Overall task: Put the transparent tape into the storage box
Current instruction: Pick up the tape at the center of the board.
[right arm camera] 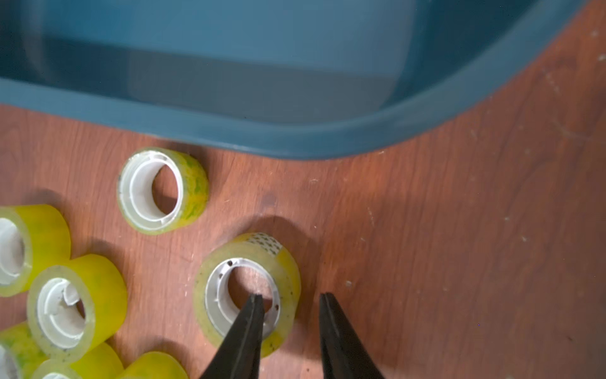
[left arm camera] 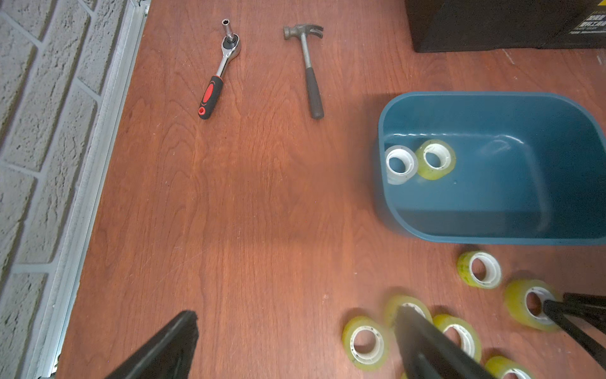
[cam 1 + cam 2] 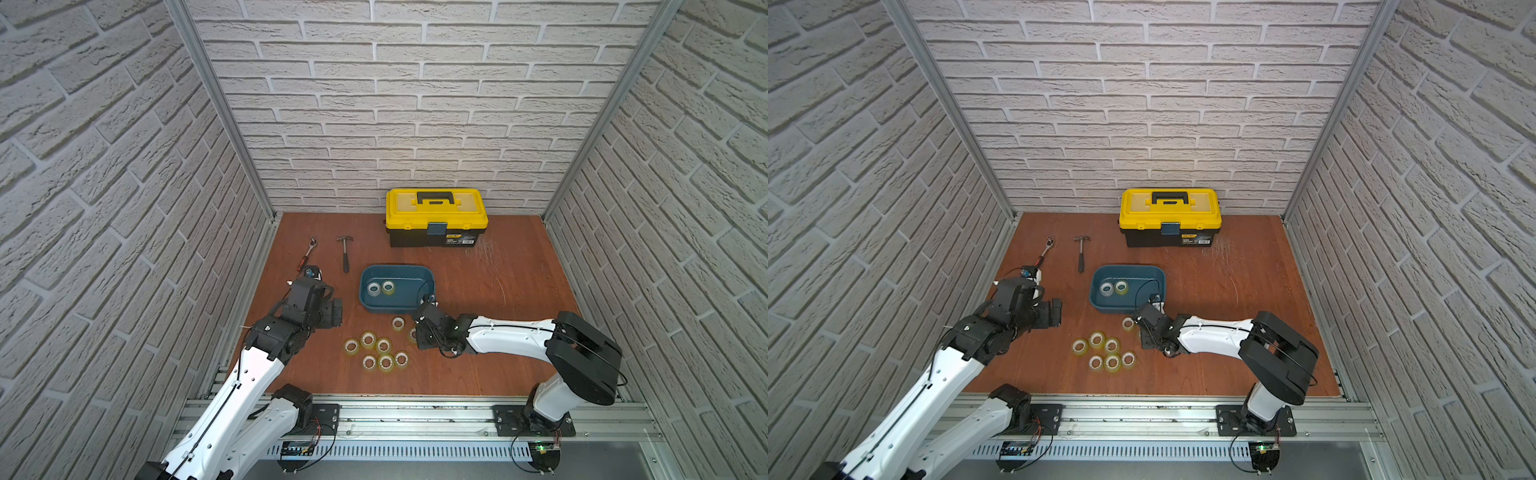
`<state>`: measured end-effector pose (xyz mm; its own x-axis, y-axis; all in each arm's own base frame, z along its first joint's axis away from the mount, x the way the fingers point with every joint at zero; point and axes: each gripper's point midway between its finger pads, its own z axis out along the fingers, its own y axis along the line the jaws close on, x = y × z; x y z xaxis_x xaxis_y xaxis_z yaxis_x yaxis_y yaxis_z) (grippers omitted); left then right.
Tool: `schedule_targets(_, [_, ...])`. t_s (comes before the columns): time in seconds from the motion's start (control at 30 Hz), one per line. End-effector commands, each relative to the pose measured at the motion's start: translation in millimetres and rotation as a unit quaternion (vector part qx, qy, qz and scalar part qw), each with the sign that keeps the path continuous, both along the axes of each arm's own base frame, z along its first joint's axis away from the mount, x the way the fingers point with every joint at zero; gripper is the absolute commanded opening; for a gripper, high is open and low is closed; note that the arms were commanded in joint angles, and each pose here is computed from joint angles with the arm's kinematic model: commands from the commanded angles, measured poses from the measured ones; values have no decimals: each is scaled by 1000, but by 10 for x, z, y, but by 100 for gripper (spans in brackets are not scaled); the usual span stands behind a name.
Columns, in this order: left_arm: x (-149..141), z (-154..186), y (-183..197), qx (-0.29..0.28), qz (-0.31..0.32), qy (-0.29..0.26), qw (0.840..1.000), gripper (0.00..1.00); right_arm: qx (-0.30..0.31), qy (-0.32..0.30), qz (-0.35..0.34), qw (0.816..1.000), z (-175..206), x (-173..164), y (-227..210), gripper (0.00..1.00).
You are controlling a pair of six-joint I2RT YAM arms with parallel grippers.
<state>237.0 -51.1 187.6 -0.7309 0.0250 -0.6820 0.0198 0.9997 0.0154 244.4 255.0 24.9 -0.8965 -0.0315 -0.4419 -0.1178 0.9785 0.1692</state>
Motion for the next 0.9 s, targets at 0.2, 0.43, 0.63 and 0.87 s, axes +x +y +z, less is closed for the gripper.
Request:
schedule_targets(0.2, [25,67,-36,0,-11,-6,1000,98,-25,5,4,1000,-76,-96,-72,30])
schedule_targets(0.43, [27,75,-48,-1,-15,-4,1000,98,-38,14,8,999,-148,-95,-30,26])
schedule_targets(0.63, [12,84,-50,-5,-15,-7,1000,98,-38,18,5,999,-193,-144,-52,12])
schedule_targets(0.87, [-14,113,-71,-18,-18,-16,1000,98,-32,-2,4,999,-11,-223,-139,3])
